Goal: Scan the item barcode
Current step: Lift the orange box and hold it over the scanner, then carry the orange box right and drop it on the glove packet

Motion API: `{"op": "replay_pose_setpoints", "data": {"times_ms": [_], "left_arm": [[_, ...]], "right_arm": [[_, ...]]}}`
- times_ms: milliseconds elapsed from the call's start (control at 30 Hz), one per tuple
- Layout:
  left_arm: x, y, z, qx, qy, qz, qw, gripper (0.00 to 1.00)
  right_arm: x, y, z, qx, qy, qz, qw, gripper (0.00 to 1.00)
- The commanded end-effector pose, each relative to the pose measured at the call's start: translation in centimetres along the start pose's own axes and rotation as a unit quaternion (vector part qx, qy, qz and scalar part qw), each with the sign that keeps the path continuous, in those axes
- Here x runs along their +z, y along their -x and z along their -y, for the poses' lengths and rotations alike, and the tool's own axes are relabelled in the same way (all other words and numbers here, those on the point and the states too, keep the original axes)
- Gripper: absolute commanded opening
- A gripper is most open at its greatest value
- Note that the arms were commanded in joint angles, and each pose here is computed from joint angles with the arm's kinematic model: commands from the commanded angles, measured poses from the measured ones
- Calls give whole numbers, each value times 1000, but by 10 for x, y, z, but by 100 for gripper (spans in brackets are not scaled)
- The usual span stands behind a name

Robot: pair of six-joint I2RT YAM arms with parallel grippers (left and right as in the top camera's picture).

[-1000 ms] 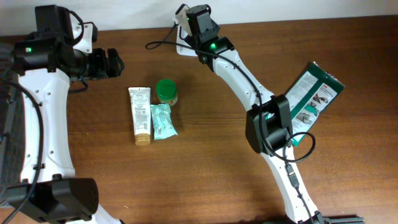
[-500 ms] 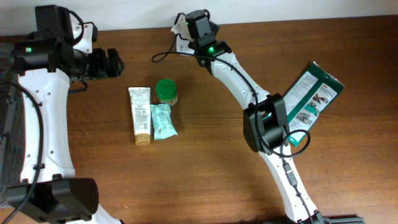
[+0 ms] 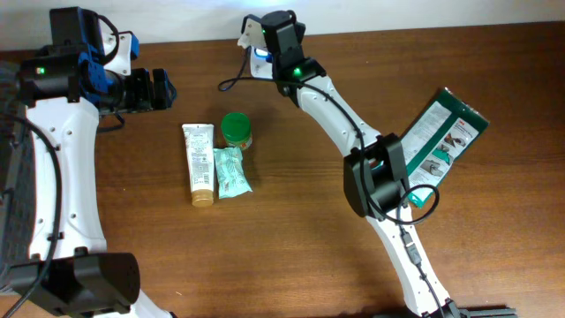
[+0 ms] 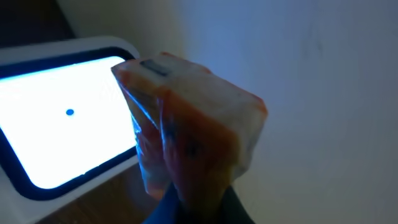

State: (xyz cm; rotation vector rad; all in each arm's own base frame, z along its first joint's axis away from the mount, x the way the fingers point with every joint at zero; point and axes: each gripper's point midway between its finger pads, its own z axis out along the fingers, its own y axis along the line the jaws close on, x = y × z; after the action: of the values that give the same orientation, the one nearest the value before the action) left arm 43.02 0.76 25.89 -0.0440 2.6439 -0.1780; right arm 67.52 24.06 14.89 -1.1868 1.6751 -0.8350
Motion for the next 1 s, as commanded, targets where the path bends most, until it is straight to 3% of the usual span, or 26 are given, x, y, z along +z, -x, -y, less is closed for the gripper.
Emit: {"op": "replay_pose_setpoints", "data": {"times_ms": [0,333,533,700,967], "left_arm": [[-6,5,-1,6,1,11,1000,99],[-6,5,-1,6,1,11,1000,99],[-6,5,-1,6,1,11,1000,99],[-6,5,-1,6,1,11,1000,99],[-6,5,-1,6,1,11,1000,99]], "right_arm": [[0,5,-9,30,3,-1,1000,4],[-32,27,24,180,36,43,982,4],[-82,27,34,283,133,29,949,4],[-134,10,38,409,252,-6,877,4],[-206,-65,40,557,419,-121,707,4]]}}
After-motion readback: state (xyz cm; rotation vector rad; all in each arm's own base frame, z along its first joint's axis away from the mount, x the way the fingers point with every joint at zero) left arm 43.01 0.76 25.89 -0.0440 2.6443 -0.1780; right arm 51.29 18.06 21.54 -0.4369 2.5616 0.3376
